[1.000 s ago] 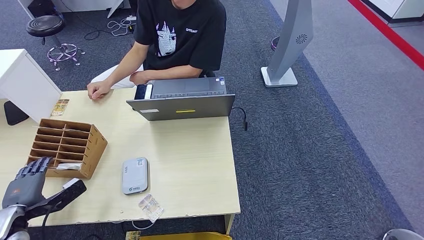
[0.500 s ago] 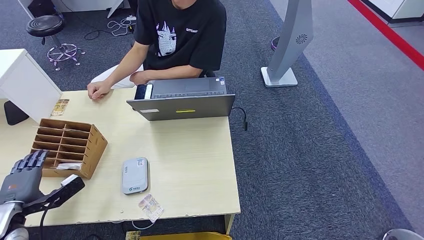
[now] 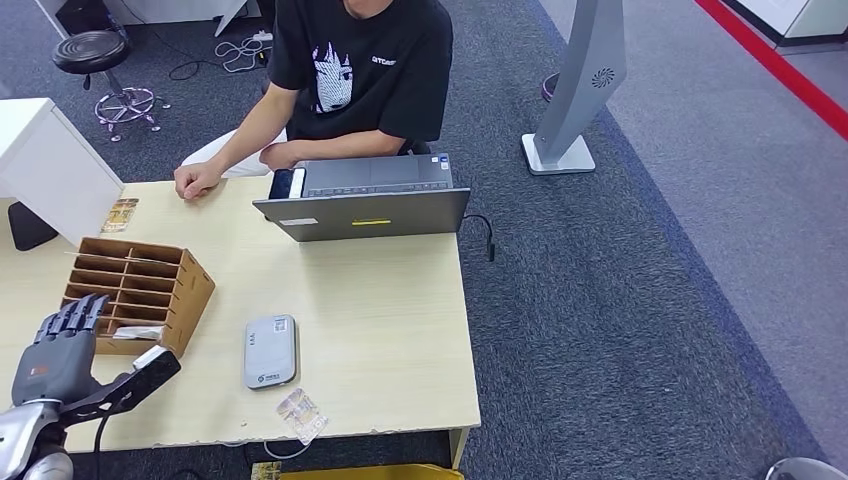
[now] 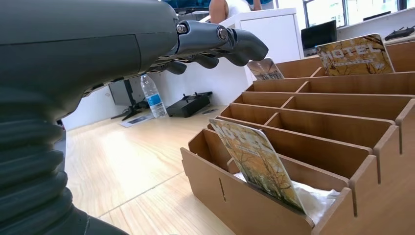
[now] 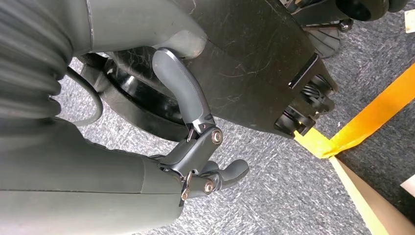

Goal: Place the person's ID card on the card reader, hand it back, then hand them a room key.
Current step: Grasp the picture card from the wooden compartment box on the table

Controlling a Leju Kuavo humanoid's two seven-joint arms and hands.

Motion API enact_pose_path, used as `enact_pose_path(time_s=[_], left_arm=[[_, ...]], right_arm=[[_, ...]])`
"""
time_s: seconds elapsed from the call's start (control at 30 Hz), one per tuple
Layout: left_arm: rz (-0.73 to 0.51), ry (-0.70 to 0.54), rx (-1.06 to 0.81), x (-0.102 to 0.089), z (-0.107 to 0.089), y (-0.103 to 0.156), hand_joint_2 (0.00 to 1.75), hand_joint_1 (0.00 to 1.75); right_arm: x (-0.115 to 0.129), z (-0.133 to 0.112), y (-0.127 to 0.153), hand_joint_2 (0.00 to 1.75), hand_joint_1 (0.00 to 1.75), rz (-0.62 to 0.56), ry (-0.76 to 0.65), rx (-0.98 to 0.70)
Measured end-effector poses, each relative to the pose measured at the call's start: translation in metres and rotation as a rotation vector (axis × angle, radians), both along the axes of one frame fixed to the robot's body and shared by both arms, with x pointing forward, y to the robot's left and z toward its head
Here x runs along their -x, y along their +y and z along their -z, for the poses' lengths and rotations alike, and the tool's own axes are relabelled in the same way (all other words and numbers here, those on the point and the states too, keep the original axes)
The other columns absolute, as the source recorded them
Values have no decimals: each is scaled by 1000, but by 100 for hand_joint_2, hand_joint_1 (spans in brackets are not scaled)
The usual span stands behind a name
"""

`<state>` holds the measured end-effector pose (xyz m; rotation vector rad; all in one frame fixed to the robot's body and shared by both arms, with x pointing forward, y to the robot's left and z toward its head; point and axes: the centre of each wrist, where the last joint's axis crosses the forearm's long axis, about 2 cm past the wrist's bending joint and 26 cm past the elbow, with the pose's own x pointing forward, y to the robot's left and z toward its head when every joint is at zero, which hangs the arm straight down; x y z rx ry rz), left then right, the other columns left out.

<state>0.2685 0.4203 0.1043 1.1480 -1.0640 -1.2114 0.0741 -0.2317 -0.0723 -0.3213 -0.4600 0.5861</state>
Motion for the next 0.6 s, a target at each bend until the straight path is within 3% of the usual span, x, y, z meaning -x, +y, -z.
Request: enact_pose_path(time_s=[0.6], left_arm=[[2, 20, 17, 2, 7, -3, 175, 0]], right_arm=[[0, 0, 0, 175, 0, -11, -9, 16]])
